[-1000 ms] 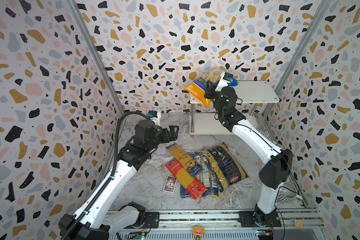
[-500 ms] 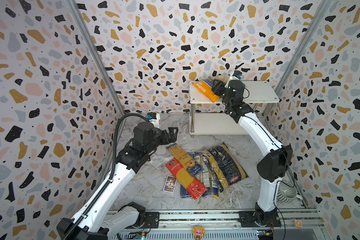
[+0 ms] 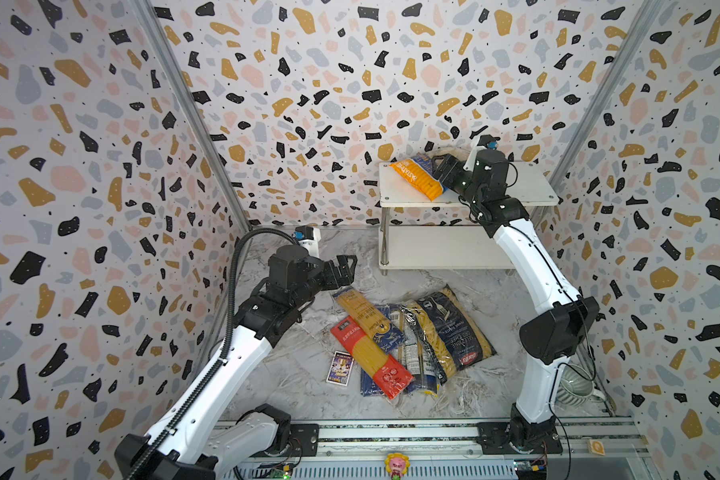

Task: Place and organize the pasta boxes and bags onto the shelf
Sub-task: 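Lower the orecchiette bag onto the top shelf with the right gripper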

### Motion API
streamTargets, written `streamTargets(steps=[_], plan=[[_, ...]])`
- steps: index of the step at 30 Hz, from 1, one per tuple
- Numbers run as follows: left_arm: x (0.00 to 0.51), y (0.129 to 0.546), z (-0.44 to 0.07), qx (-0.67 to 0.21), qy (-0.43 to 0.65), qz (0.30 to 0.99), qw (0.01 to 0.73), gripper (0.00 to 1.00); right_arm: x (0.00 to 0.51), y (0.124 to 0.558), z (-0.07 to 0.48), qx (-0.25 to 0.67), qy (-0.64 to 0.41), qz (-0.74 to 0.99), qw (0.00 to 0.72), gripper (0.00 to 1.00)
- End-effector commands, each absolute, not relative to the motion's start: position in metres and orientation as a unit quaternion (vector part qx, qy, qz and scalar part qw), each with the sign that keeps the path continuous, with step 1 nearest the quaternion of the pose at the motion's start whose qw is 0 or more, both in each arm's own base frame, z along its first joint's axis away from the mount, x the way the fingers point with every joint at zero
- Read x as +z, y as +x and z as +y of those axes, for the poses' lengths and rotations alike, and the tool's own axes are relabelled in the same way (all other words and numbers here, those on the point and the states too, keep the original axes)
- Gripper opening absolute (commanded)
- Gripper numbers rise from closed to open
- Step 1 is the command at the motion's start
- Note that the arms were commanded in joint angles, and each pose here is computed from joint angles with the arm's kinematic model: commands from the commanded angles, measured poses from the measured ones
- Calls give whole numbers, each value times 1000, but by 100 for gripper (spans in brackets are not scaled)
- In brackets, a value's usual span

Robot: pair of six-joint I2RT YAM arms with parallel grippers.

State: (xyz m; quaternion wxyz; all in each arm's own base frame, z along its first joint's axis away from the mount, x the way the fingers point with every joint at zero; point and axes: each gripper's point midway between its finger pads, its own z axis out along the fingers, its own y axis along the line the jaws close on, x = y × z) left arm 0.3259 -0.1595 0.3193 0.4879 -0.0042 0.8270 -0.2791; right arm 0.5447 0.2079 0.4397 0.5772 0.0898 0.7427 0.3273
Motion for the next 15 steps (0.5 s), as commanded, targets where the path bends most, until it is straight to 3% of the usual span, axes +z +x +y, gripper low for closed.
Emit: streamTargets(steps=[1,9,15], plan=[[326,328,-163,-299,-5,815,497,100,461,519,217,354,67,733,577,79],[328,325,-162,-302,-8,812,500,100,445,514,234,368,55,747,551,51],[331,320,-160,-303,-7,808,504,99,448,504,267,369,39,745,554,49]])
